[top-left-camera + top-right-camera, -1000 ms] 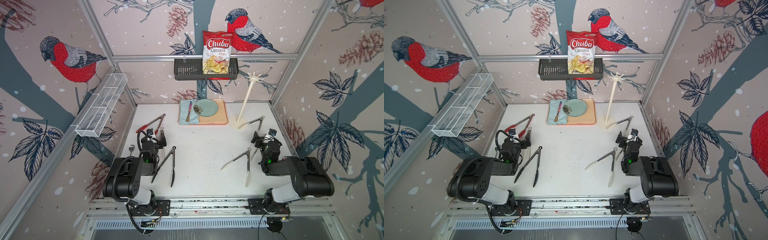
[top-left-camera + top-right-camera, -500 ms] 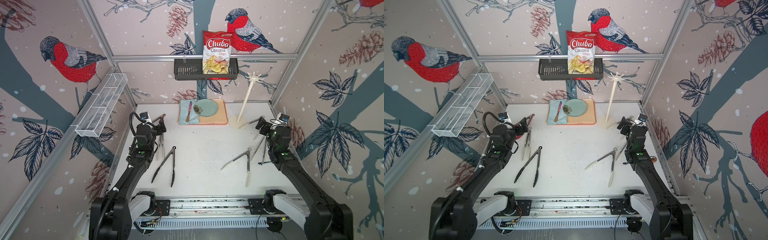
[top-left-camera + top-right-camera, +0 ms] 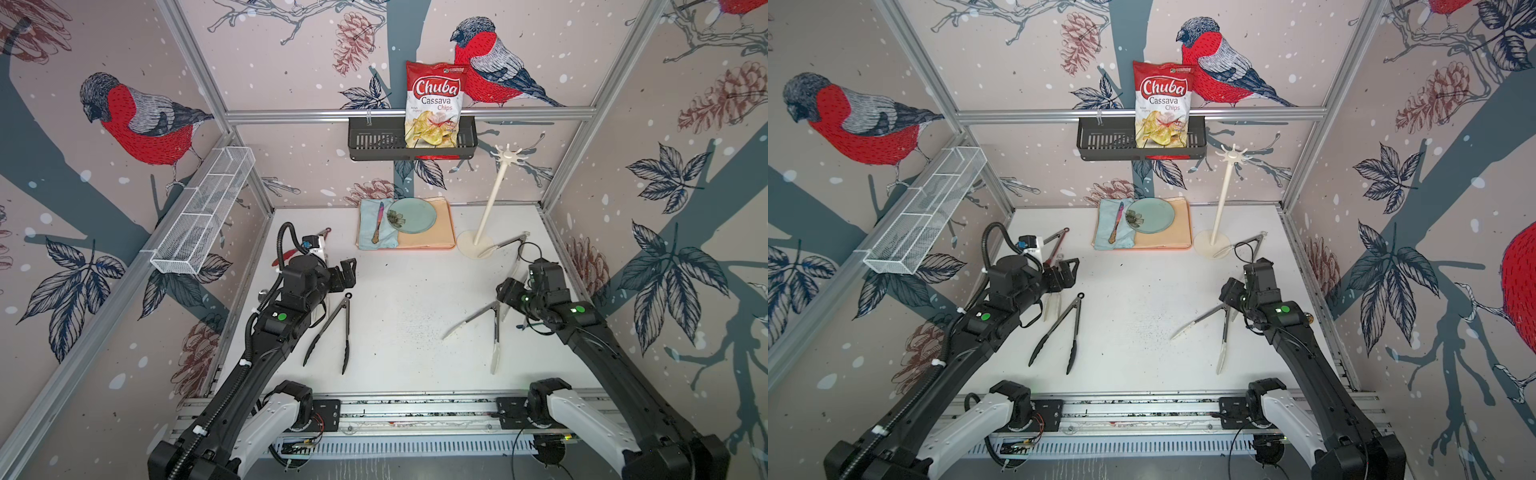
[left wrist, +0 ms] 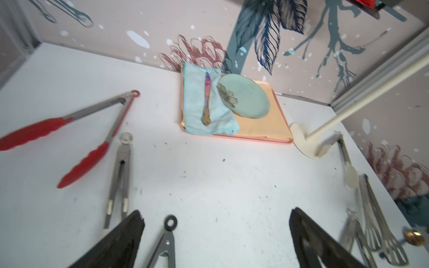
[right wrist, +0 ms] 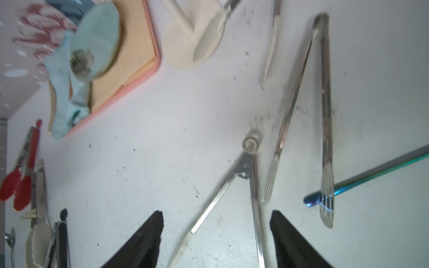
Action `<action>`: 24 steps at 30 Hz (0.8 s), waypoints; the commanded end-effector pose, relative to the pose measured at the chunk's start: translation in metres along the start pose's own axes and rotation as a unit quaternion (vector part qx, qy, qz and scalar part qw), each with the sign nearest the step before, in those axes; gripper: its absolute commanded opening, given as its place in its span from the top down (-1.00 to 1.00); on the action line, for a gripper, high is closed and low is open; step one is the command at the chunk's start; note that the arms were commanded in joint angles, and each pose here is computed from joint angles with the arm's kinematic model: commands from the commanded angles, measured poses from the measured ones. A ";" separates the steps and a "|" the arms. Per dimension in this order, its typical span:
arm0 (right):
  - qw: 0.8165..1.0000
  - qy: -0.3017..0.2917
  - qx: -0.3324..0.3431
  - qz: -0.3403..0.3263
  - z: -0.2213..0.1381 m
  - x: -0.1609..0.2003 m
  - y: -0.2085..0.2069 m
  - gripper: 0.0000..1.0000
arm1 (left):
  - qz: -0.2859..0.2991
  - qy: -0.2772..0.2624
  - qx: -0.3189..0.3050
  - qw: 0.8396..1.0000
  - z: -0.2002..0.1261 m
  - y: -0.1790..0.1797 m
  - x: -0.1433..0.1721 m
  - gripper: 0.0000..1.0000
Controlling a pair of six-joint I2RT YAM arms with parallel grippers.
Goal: Hang food tongs on kitchen utensil racks
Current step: Pick up the food tongs from the center of the board.
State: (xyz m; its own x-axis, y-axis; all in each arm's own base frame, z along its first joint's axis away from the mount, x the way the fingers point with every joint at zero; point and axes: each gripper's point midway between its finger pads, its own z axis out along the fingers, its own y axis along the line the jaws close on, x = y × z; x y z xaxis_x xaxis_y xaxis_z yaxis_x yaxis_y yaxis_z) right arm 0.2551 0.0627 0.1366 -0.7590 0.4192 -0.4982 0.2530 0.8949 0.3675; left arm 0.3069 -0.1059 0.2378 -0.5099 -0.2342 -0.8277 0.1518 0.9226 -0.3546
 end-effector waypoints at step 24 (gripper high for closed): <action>0.994 0.083 0.072 -0.002 0.070 0.070 -0.039 0.35 | -0.028 0.044 0.029 0.998 -0.011 -0.010 0.046 -0.93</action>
State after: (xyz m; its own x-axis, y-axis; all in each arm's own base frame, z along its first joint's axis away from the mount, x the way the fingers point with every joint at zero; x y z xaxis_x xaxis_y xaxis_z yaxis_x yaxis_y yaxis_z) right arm 0.2303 0.0701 0.0348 -0.8561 0.3883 -0.3410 0.3158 0.9154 0.2495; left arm 0.2719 -0.1226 0.2077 -0.5955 -0.2427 -0.7659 0.1739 0.8917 -0.4178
